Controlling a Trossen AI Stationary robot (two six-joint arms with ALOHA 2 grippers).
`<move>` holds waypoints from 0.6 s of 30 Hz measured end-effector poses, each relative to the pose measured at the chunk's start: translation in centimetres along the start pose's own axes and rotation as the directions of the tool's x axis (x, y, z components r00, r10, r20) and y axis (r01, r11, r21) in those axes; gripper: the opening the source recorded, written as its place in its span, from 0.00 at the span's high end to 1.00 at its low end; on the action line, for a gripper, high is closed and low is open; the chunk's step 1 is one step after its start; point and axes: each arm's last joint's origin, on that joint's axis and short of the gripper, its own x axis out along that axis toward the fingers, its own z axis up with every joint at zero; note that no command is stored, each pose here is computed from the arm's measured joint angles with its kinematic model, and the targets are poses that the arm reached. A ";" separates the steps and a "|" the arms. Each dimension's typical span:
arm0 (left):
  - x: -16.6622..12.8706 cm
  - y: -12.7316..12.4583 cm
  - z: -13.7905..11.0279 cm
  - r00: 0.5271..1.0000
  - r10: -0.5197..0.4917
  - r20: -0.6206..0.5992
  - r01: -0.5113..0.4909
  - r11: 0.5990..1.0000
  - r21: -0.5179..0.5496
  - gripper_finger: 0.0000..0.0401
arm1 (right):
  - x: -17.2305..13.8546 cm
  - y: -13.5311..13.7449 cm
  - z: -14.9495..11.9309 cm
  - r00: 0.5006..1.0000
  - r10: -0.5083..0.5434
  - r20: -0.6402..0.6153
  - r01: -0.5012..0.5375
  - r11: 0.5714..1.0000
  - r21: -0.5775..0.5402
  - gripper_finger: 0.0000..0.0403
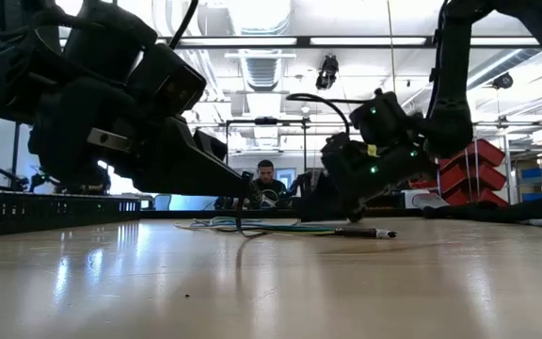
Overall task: Ziptie cables
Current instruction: Wrap the cable wires using a black zip tie
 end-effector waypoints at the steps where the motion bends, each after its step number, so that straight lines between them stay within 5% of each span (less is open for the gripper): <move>1: 0.0 0.0 0.0 1.000 0.000 -0.001 0.000 1.000 0.000 1.00 | 0.1 0.3 -0.1 1.000 0.005 -0.011 -0.005 1.000 -0.014 0.52; 9: 0.0 0.0 0.0 1.000 0.001 -0.001 -0.001 1.000 0.000 1.00 | 0.6 2.8 -1.0 0.999 0.003 -0.053 -0.011 0.990 -0.143 0.54; 18: 0.0 0.0 0.0 1.000 0.004 -0.001 -0.004 1.000 0.008 1.00 | 0.6 3.9 -1.1 0.997 0.049 -0.060 -0.058 0.986 -0.159 0.54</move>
